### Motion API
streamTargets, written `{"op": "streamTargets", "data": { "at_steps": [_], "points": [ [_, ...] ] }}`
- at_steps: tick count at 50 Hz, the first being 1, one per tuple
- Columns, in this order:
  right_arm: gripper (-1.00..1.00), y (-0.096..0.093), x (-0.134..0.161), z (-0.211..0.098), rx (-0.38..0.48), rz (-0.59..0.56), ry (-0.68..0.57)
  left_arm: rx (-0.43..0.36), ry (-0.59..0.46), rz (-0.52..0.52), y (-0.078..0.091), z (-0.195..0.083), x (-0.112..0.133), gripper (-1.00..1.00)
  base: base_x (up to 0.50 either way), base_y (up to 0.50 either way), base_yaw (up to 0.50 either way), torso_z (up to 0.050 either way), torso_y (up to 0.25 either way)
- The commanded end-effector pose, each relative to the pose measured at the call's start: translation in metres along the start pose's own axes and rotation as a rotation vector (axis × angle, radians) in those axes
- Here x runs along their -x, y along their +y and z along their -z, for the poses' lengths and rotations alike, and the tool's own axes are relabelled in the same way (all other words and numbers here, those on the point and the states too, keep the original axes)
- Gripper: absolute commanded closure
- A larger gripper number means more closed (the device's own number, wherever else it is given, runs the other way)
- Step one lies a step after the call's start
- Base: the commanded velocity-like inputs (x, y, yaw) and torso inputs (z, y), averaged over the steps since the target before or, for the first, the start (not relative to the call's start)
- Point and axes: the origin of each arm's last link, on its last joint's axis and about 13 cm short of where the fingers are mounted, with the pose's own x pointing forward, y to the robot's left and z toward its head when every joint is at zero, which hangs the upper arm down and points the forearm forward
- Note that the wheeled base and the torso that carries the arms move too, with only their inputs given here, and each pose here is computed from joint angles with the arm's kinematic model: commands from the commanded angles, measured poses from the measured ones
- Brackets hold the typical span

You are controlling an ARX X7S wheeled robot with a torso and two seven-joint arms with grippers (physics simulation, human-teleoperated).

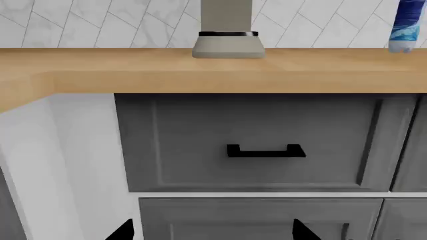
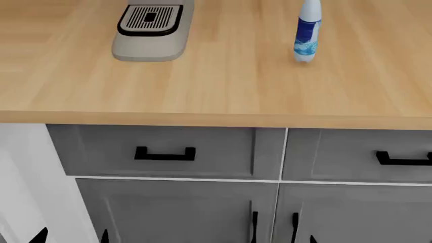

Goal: Open the right drawer.

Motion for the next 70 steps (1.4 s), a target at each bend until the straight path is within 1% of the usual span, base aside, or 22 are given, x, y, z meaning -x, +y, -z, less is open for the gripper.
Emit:
{"op": "streamTargets", "data": {
  "at_steps": [1, 2, 4, 17, 26, 52, 70],
  "points": [
    [-1.00, 0.0001, 0.0000, 0.0000, 0.009, 0.000, 0.000, 0.000, 0.000, 0.000, 0.0000, 0.0000, 0.0000, -1.00, 0.00, 0.00, 0.00, 0.000, 0.000],
    [-1.00, 0.0004, 0.0000, -0.0005, 0.002, 0.003, -0.001, 0.015, -0.025, 0.009, 0.0002, 0.0015, 0.0011, -1.00, 0.00, 0.00, 0.00, 0.000, 0.000],
    [-1.00, 0.0005, -0.0001, 0.0022, 0.002, 0.003, -0.003, 0.019, -0.013, -0.002, 0.0011, 0.0003, 0.0006, -1.00, 0.00, 0.00, 0.00, 0.000, 0.000],
    [-1.00, -0.0002, 0.0001, 0.0002, -0.003, 0.004, -0.010, 0.004, -0.019, 0.000, -0.0003, 0.0006, 0.0010, -1.00, 0.00, 0.00, 0.00, 0.000, 0.000],
    [-1.00, 0.0006, -0.0003, -0.0012, 0.004, 0.006, -0.005, 0.013, -0.015, 0.003, -0.0001, 0.0005, 0.0008, -1.00, -0.01, -0.03, 0.00, 0.000, 0.000],
    [-1.00, 0.0001, 0.0009, -0.0011, 0.013, 0.005, -0.009, 0.023, -0.001, 0.034, -0.0023, -0.0001, 0.0021, -1.00, -0.06, -0.44, 0.00, 0.000, 0.000],
    [-1.00, 0.0004, 0.0016, -0.0028, 0.013, 0.003, -0.011, 0.025, -0.006, 0.035, -0.0024, 0.0007, 0.0023, -1.00, 0.11, -0.41, 0.00, 0.000, 0.000]
  ]
}}
